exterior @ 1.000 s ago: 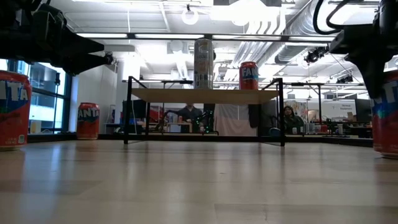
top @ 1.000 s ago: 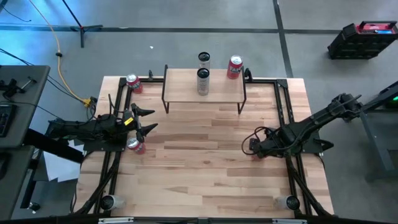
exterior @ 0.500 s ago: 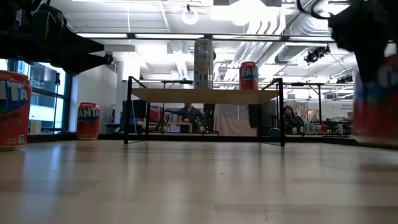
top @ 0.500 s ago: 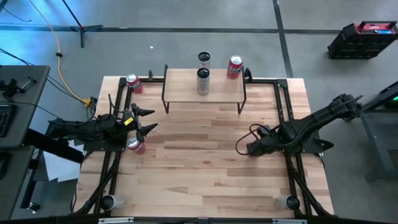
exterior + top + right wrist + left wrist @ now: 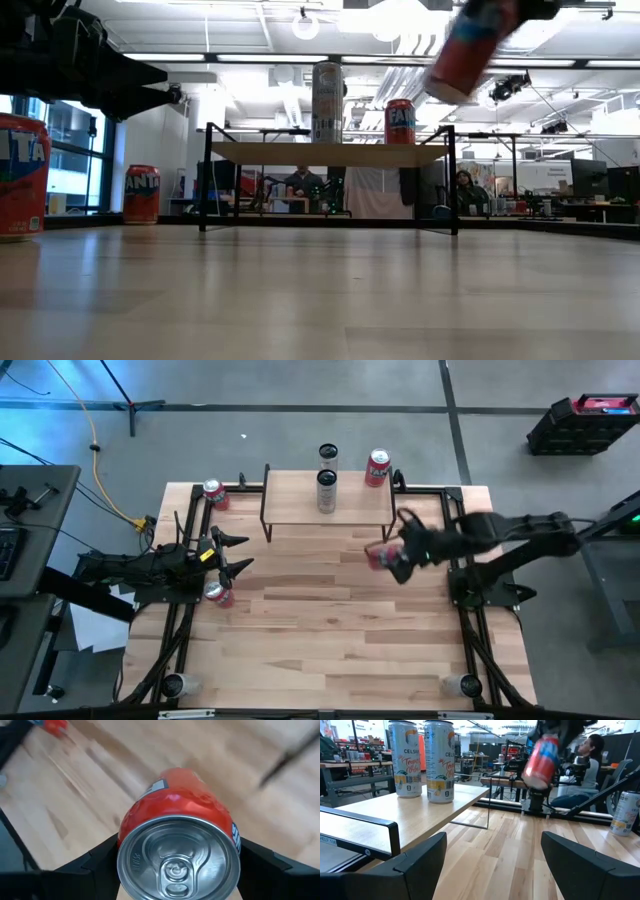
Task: Place canned beverage on shelf
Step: Put the right red soda can aligned with the other red soda can on the shelf
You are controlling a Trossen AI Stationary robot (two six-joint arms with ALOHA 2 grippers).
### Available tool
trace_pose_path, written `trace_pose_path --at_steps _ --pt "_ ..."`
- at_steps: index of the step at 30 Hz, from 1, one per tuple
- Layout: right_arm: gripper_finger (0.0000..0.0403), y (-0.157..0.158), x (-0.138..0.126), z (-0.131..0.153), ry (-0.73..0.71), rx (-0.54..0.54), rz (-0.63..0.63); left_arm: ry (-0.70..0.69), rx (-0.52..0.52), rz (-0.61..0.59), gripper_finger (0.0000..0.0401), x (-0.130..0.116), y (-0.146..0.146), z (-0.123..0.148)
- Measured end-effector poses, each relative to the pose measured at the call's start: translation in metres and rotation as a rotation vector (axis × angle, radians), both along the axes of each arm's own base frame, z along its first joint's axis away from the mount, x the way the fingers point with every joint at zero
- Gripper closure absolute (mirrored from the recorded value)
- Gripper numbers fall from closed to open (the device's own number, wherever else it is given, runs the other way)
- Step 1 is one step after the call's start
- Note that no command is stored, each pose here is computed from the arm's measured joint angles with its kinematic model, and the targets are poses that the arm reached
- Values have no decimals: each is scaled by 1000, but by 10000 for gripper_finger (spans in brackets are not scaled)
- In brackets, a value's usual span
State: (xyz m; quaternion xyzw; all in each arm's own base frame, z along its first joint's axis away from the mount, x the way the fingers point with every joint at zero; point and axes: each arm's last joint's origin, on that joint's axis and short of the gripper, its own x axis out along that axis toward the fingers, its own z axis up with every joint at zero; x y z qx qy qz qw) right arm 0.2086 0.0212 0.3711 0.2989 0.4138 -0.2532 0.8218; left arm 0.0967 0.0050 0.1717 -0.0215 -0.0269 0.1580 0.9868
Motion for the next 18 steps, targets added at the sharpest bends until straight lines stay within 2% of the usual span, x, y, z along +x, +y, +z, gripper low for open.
trace_pose_path --at_steps 6,12,15,18 --pt "116 -37 33 39 55 -202 162 0 0 0 87 0 0 0" --pt "116 -81 59 55 232 -356 350 0 0 0 87 0 0 0" --pt "116 -104 68 58 276 -358 452 0 0 0 87 0 0 0" --pt "116 -125 75 58 302 -312 550 0 0 0 87 0 0 0"
